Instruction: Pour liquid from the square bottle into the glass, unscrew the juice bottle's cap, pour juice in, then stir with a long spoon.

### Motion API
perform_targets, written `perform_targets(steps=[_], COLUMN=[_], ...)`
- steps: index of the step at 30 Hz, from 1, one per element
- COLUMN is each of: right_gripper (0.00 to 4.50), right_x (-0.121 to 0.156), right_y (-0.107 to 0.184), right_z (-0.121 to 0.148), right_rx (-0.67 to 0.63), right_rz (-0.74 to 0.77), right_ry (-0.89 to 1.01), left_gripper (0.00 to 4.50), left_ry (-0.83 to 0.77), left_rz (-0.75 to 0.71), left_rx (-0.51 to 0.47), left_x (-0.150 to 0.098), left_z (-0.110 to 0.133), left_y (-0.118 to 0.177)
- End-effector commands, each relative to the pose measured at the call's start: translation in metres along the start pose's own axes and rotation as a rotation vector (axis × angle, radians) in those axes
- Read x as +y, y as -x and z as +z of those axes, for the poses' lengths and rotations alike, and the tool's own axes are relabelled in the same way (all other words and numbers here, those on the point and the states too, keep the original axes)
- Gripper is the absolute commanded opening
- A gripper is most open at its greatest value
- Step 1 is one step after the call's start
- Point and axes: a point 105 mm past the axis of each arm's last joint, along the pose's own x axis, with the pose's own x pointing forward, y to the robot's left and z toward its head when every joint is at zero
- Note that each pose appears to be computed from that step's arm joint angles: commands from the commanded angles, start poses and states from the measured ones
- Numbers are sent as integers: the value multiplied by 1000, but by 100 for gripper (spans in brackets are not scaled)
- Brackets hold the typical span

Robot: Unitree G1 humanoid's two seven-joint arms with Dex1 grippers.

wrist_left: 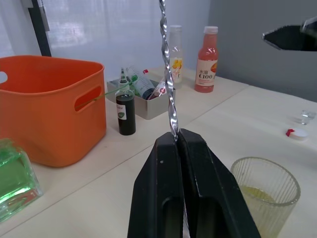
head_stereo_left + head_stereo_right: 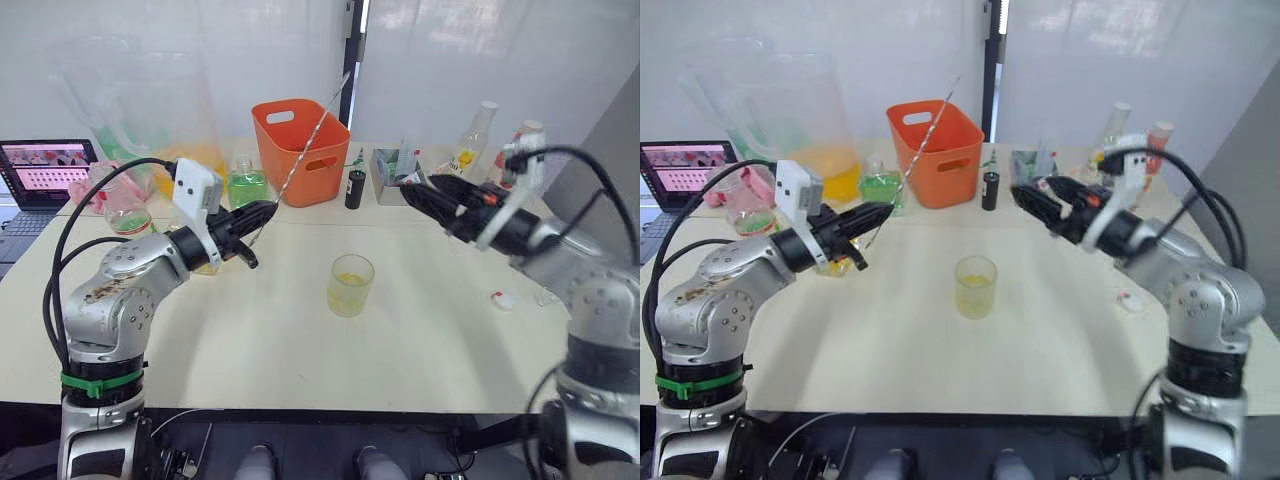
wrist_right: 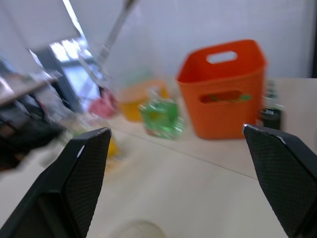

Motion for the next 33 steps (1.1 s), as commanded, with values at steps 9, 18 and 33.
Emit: perform_targets(steps=[9, 18, 33], right_gripper=[450, 450, 1], right_x=[20, 22, 14], right_y=[-41, -59, -60], right_z=[-2, -6, -9], right_rx=[-126, -137, -140], right_rz=[-11, -59, -114], right_ry=[-375, -442, -411], left_gripper=[2, 2, 0], left_ry=[-163, -190, -188], left_rz=[-100, -151, -156], left_rx=[-6, -4, 13], left_x=[-25, -36, -38], left_z=[8, 5, -2], left_y=[-20, -21, -20])
